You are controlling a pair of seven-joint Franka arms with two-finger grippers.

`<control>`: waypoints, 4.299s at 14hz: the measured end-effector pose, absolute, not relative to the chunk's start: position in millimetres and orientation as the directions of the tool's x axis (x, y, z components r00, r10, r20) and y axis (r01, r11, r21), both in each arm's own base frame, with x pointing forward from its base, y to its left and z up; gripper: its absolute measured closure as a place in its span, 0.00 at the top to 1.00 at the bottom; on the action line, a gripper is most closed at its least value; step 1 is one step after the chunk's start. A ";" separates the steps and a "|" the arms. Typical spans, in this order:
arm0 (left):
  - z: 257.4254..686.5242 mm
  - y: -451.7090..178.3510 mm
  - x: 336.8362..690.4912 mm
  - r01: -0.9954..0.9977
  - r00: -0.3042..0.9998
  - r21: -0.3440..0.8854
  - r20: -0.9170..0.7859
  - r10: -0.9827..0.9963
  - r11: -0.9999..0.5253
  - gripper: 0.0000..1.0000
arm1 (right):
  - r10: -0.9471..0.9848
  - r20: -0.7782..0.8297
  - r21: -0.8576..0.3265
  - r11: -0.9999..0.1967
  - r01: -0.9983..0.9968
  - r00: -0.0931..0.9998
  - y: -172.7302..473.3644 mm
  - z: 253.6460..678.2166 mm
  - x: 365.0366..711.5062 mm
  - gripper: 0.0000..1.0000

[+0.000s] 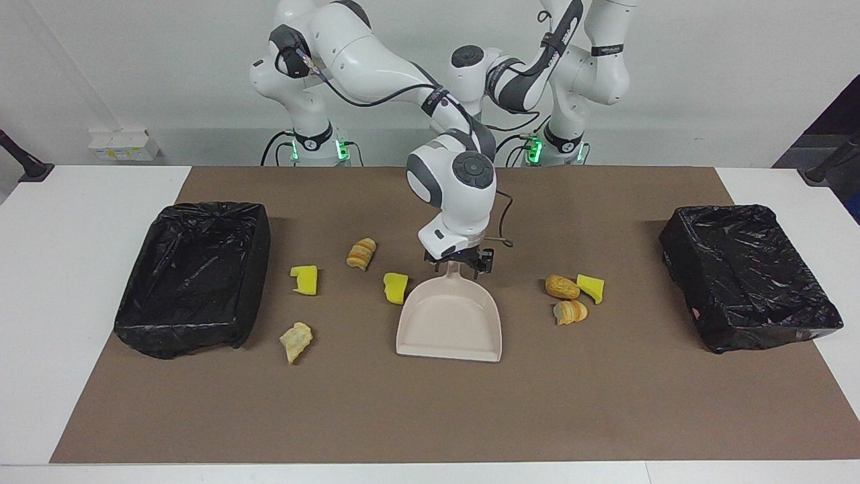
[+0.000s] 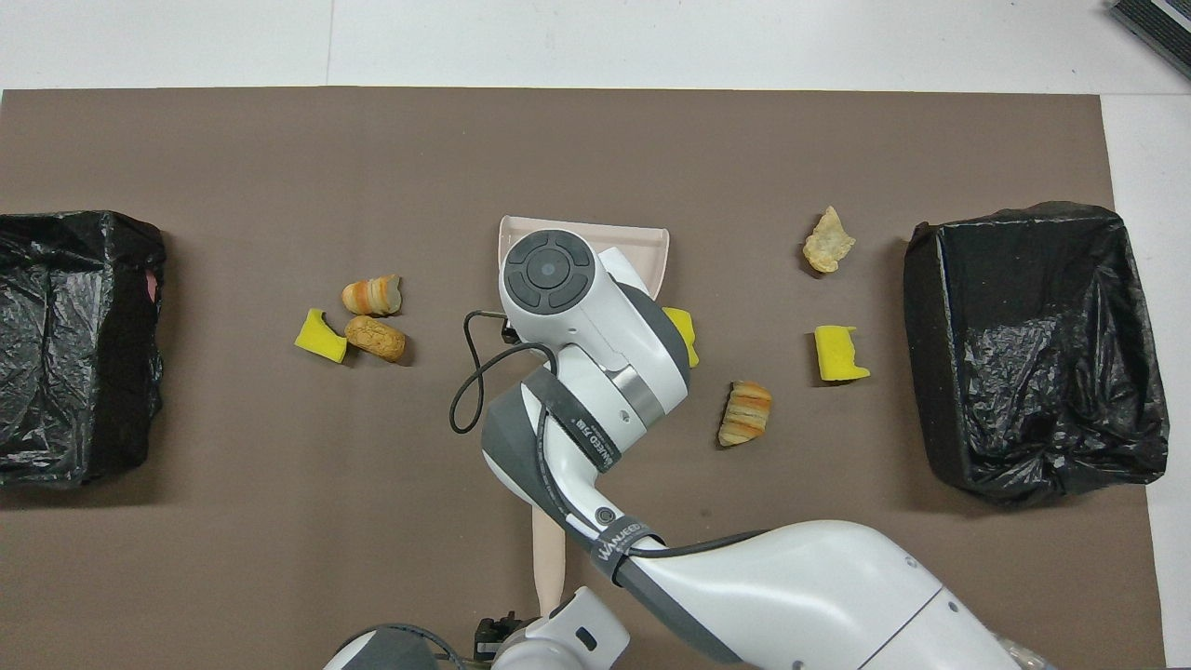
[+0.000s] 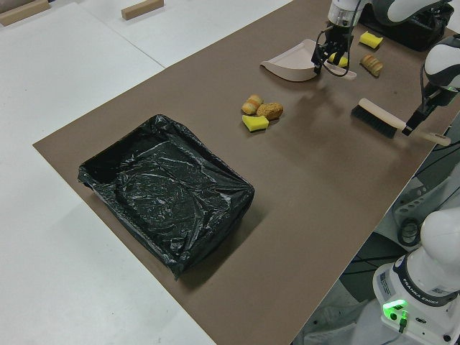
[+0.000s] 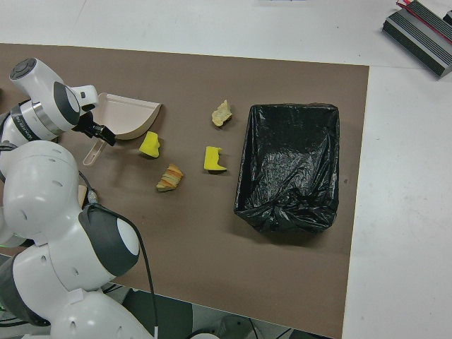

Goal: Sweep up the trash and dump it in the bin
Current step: 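Grasp the dustpan with the right gripper while the left gripper lifts the brush, then sweep the bread and sponge pieces into the dustpan with the left gripper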

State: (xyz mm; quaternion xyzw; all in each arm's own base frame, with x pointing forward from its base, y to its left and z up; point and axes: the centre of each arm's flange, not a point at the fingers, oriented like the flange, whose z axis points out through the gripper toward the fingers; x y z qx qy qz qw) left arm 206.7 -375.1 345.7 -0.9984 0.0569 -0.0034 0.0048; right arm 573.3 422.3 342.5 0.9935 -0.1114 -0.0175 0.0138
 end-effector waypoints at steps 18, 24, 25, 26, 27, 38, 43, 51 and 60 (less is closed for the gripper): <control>443.5 -228.7 298.9 -0.004 0.984 -0.013 -0.178 -0.002 -1.000 0.25 | 0.318 0.018 -0.016 -0.948 0.319 0.948 394.5 387.0 589.8 0.32; 460.7 -90.6 417.0 0.206 0.967 0.050 -0.165 0.195 -0.977 0.25 | 0.748 0.008 0.019 -0.664 0.747 0.664 364.5 382.7 606.4 0.32; 463.7 -75.9 436.6 0.221 0.965 0.049 -0.157 0.211 -0.974 0.25 | 0.803 0.000 0.019 -0.596 0.803 0.596 360.2 380.0 607.4 0.32; 462.4 -63.2 452.3 0.224 0.964 0.047 -0.156 0.214 -0.974 0.25 | 0.853 -0.008 0.017 -0.521 0.853 0.521 356.3 377.4 608.2 0.32; 457.3 -51.4 464.3 0.218 0.965 0.043 -0.160 0.208 -0.975 0.25 | 0.893 -0.015 0.013 -0.449 0.894 0.449 352.8 374.9 608.5 0.32; 373.5 -94.6 491.3 -0.003 0.979 0.021 -0.204 -0.007 -1.000 0.25 | 0.976 -0.191 0.075 -0.094 0.993 0.107 358.6 355.9 590.0 0.32; 371.9 -145.2 489.9 0.064 0.987 0.028 -0.147 0.060 -0.998 0.25 | 0.974 -0.210 0.083 -0.067 0.994 0.084 367.2 358.4 583.3 0.32; 364.9 -260.8 465.5 0.035 0.994 0.160 -0.106 0.018 -0.986 0.25 | 0.974 -0.214 0.075 -0.065 0.995 0.080 359.5 352.0 587.0 0.32; 409.3 -272.1 480.8 -0.020 0.993 0.202 -0.114 -0.044 -0.979 0.25 | 0.978 -0.199 0.085 -0.047 0.995 0.063 355.2 349.4 592.8 0.32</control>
